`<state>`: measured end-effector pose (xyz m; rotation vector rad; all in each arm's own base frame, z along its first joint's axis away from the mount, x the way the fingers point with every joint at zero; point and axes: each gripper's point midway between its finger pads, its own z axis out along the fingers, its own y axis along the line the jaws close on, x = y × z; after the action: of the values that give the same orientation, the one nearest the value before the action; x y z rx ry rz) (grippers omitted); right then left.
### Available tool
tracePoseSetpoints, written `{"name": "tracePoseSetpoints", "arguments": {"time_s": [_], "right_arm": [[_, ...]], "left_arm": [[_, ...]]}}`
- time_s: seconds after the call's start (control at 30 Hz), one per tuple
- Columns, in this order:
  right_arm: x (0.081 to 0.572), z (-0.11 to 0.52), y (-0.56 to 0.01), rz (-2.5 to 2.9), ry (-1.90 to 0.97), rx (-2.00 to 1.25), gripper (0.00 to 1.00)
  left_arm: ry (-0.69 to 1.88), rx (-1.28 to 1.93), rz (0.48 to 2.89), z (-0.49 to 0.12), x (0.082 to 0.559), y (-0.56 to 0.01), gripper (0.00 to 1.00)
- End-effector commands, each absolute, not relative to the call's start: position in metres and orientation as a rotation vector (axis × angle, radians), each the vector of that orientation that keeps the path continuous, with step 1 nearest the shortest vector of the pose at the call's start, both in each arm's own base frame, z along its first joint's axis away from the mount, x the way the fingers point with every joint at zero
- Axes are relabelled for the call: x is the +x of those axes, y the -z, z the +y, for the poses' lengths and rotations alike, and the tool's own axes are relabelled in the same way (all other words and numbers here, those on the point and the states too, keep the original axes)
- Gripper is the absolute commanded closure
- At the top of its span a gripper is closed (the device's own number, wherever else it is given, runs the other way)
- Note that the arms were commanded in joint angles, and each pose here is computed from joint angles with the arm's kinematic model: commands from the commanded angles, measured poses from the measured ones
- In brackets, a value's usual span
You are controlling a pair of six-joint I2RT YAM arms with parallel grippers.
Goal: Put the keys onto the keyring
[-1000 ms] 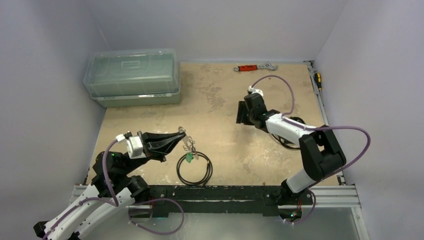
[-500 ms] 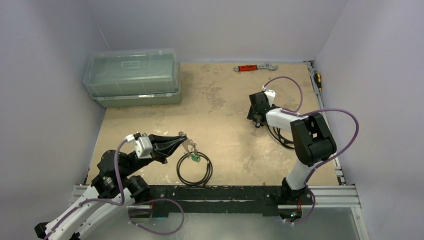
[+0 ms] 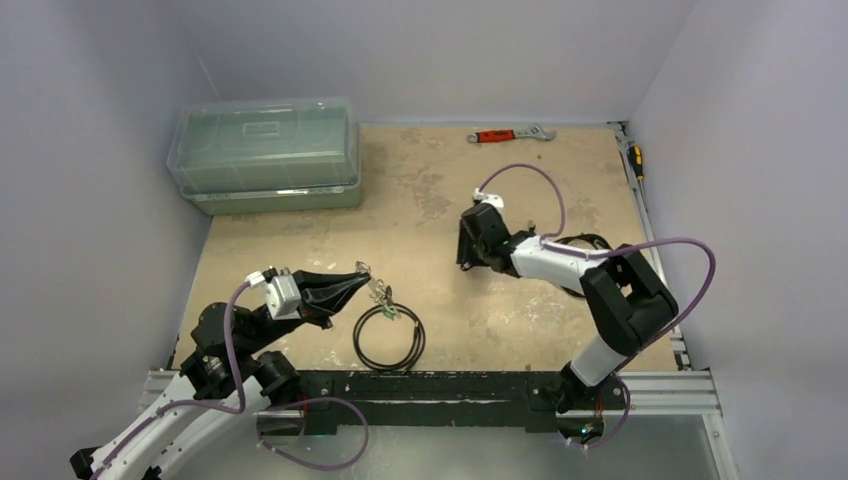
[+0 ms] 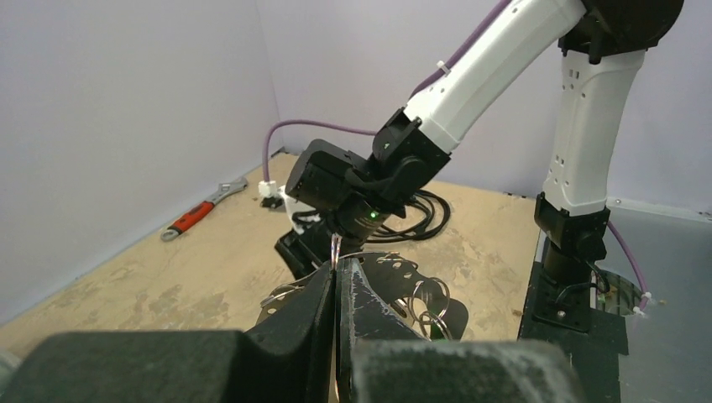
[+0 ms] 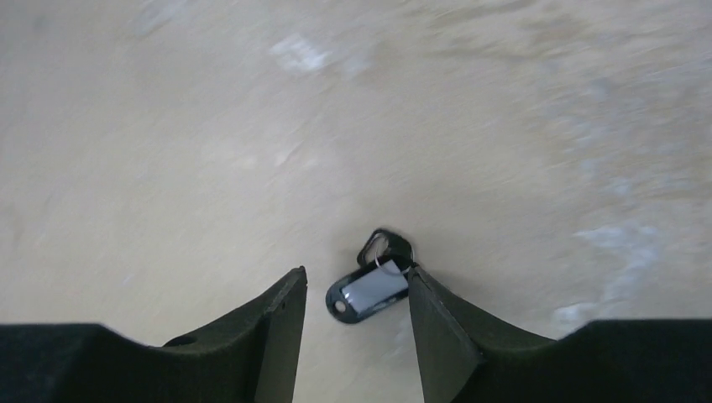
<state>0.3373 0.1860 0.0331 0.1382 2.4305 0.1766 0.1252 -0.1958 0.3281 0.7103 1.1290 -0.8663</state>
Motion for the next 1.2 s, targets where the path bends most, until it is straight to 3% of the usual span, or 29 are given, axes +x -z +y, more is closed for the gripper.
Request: {"name": "tracePoseSetpoints", "arguments": {"time_s": [0.0,0.27,0.6,0.9,1.17], "right_arm": [[0.317,0.216,-0.061,2.376,-0.311,0.013,0.49],[0.316,0.195,-0.133,2.158,-0.302,-0.056,0.48],[0.307,0.225,-0.082,2.324,-0.323,-0.471,0.52],[0.313,0.246,-0.072,2.361,-0.370,-0.589,0.50],[0.319,0.243,-0.057,2.394,-0.303,-0.598,0.57]], "left_arm": [[0.891,0.692,1.027,-0.192,0.117,-0.351,1.00],[0.880,0.699,1.019,-0.191,0.117,-0.351,1.00],[0.875,0.694,1.029,-0.191,0.119,-0.349,1.00],[0.868,0.691,1.028,-0.189,0.119,-0.350,1.00],[0.867,0.692,1.030,-0.189,0.119,-0.350,1.00]]}}
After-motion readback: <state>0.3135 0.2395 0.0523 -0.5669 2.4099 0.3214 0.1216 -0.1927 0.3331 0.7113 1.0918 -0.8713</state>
